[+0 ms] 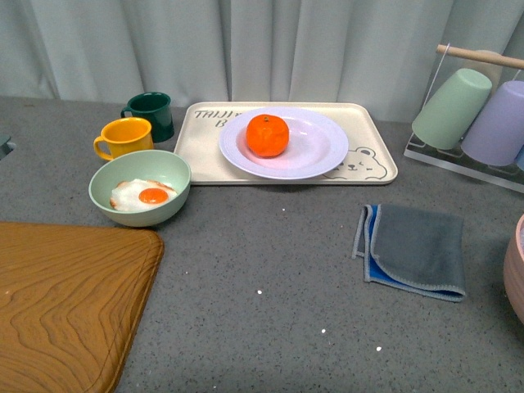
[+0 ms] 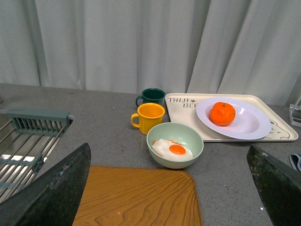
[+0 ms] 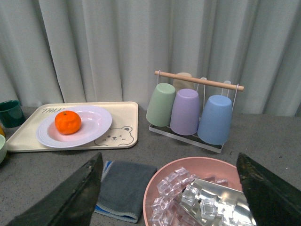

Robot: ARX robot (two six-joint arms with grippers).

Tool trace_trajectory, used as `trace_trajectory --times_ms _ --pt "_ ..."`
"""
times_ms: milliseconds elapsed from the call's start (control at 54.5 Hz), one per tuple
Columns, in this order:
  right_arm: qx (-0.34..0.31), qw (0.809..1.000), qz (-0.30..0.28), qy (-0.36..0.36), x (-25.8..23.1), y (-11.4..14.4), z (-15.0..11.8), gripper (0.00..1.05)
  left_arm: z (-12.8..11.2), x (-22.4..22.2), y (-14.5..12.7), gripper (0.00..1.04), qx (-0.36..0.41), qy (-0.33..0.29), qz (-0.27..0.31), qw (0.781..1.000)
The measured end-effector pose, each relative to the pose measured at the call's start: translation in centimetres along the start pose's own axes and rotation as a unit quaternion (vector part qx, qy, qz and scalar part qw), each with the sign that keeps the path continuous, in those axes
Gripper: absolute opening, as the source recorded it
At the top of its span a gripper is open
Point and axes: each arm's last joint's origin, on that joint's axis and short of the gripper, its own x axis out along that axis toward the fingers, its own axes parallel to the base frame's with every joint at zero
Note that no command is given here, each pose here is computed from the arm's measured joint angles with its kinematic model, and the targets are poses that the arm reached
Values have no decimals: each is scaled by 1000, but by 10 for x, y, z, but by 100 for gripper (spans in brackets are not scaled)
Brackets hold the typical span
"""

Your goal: Place orange and plate with both arms

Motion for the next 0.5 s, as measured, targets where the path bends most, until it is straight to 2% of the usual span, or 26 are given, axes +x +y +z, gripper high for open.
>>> trace_trajectory --times_ms 55,128,495 --pt "1 1000 0 0 0 0 0 97 0 0 0 98 0 0 0 1000" --pt "0 1000 0 0 0 0 0 94 0 0 0 98 0 0 0 1000" --pt "0 1000 0 0 0 0 0 95 0 0 0 98 0 0 0 1000"
